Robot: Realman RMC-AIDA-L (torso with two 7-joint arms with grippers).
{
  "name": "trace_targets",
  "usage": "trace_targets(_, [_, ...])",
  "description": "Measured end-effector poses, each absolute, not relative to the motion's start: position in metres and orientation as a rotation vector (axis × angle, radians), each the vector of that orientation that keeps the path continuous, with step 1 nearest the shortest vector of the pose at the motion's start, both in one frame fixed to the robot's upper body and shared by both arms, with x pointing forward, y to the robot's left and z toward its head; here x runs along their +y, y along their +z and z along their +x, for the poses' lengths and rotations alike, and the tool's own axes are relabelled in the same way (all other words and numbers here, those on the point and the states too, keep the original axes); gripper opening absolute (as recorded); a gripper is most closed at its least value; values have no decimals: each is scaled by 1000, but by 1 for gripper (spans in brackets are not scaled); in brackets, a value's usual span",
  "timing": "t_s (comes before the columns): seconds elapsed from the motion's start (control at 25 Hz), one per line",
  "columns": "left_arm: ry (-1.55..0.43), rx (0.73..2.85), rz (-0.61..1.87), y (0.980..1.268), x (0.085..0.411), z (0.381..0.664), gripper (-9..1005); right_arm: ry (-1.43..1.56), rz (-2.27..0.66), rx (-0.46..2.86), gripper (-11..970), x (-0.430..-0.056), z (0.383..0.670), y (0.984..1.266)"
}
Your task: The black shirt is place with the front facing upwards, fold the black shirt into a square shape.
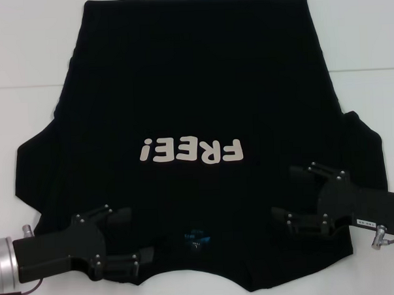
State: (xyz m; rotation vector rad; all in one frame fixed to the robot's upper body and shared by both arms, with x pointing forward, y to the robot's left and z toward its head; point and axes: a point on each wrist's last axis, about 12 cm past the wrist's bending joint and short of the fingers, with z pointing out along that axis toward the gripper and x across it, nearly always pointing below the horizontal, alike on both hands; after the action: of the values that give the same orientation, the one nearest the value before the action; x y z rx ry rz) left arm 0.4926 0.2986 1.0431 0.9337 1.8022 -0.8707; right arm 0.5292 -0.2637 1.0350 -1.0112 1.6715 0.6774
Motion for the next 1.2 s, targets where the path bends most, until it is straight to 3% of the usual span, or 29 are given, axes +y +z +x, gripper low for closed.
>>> trace_targets(0.52, [-870, 1832, 878, 1043, 301, 495, 952, 677, -1002, 1670, 945, -264, 530, 1036])
trace_targets(0.96, [-1159, 2100, 72, 1105, 372, 550, 951, 695, -987, 1667, 945, -263, 529, 1037])
trace_targets(1.2, [-1077, 2261, -247, 1111, 397, 568, 951, 701, -994, 1666, 945, -261, 529, 1037])
